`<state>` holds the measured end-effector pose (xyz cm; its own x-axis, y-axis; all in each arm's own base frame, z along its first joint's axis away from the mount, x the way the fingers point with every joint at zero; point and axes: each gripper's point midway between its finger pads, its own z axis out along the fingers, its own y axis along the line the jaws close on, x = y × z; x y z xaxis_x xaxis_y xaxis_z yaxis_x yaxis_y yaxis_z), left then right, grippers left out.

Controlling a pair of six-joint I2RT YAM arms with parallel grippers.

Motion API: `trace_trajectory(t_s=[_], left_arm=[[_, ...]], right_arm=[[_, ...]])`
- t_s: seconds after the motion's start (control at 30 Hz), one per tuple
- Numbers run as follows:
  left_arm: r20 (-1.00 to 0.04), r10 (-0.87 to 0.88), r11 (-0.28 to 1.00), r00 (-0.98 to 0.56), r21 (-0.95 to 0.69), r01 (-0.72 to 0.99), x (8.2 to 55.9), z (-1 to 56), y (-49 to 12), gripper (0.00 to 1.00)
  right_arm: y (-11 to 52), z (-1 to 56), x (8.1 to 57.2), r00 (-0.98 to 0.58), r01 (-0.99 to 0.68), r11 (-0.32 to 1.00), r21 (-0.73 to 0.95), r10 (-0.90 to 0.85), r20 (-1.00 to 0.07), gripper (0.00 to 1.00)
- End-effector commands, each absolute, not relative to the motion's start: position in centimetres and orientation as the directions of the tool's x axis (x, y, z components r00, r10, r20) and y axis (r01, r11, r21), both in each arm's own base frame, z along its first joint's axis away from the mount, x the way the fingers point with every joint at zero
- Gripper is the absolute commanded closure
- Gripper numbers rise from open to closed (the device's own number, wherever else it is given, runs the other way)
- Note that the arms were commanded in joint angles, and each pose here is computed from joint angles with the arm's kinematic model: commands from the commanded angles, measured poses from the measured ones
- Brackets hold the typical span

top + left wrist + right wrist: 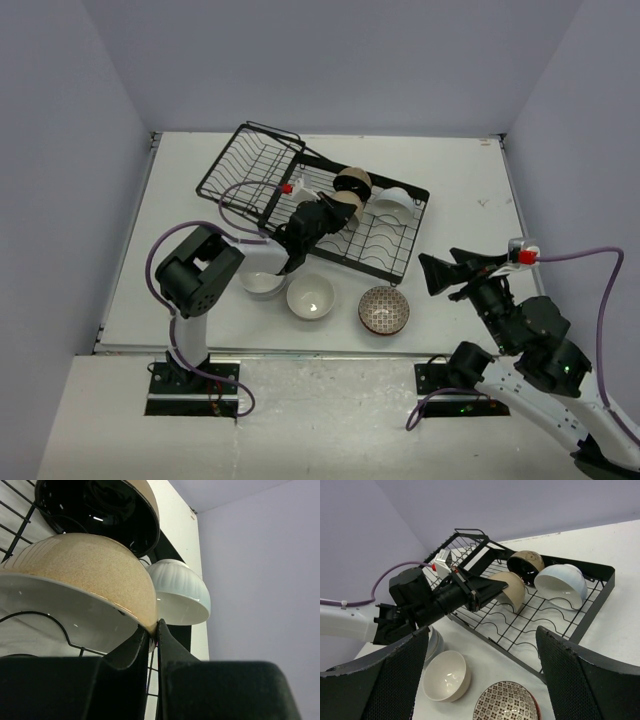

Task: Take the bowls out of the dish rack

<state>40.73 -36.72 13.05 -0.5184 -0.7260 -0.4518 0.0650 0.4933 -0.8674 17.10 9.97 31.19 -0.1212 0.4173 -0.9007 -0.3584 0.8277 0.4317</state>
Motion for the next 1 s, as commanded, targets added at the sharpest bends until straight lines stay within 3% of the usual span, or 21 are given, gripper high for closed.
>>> trace_trajectory(t_s=[0.0,0.3,0.97], left_arm=[[-0.474,-0.782,0.378,-0.406,-0.877,0.296,41.7,21.5,-36.9,1.0],[-0.485,-0.767,0.316,-0.42,-0.856,0.41,41.0,23.5,-38.2,1.0],[-0.591,-0.722,0.396,-0.358,-0.779,0.487,38.8,26.9,-36.7,1.0]], right_arm=[[10.4,31.9,17.0,-0.1,-0.393,0.816,0.424,0.421,-0.902,0.13],[10.2,31.9,16.8,-0.097,-0.397,0.816,0.42,0.418,-0.903,0.13],[10.2,31.9,17.0,-0.098,-0.388,0.823,0.415,0.411,-0.907,0.12]])
